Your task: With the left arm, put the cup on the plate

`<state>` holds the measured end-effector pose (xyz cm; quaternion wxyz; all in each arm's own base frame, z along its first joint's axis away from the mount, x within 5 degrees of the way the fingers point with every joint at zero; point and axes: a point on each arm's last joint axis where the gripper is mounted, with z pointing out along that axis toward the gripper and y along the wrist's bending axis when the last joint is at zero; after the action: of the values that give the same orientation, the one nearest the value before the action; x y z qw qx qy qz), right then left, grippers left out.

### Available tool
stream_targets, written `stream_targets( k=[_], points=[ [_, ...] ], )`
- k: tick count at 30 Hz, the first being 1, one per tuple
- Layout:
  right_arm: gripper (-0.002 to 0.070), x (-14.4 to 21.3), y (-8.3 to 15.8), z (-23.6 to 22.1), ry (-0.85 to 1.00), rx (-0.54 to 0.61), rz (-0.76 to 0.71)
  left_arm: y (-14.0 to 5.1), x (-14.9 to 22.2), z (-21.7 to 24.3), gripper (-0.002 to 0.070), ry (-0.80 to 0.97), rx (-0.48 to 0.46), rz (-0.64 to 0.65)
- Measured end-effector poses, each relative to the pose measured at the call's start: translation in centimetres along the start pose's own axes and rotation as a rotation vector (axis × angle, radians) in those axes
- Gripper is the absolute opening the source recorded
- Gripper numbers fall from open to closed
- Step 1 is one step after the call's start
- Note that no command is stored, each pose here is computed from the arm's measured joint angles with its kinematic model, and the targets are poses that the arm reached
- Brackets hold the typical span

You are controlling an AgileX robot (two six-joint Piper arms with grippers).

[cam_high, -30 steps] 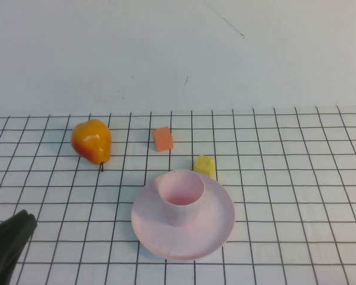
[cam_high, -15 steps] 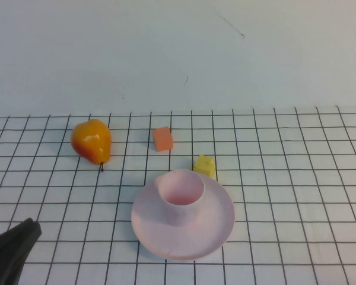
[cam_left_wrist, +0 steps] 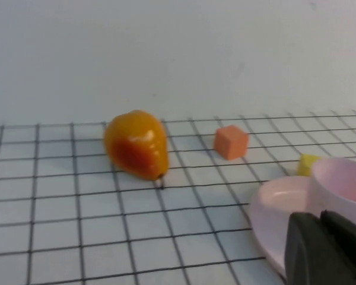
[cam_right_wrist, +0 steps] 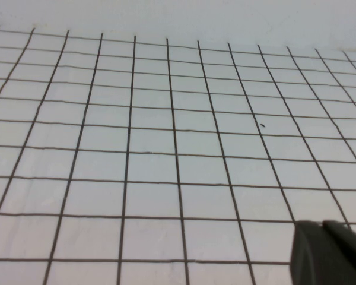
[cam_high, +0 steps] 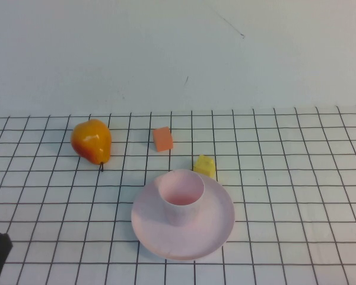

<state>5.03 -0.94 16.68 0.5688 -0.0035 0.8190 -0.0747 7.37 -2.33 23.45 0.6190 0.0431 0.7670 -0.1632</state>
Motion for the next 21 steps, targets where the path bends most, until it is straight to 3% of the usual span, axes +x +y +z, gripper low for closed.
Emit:
stream_targets(
  k=[6, 21],
  points=[
    [-0.0002, 0.0, 0.0, 0.0, 0.0, 0.0, 0.0, 1.7, 2.2, -0.3, -0.0001, -0.038, -0.162, -0.068],
    [-0.0002, 0.0, 0.0, 0.0, 0.0, 0.0, 0.0, 2.4, 5.0, -1.4, -0.0001, -0.065, -0.222, -0.012]
  ],
)
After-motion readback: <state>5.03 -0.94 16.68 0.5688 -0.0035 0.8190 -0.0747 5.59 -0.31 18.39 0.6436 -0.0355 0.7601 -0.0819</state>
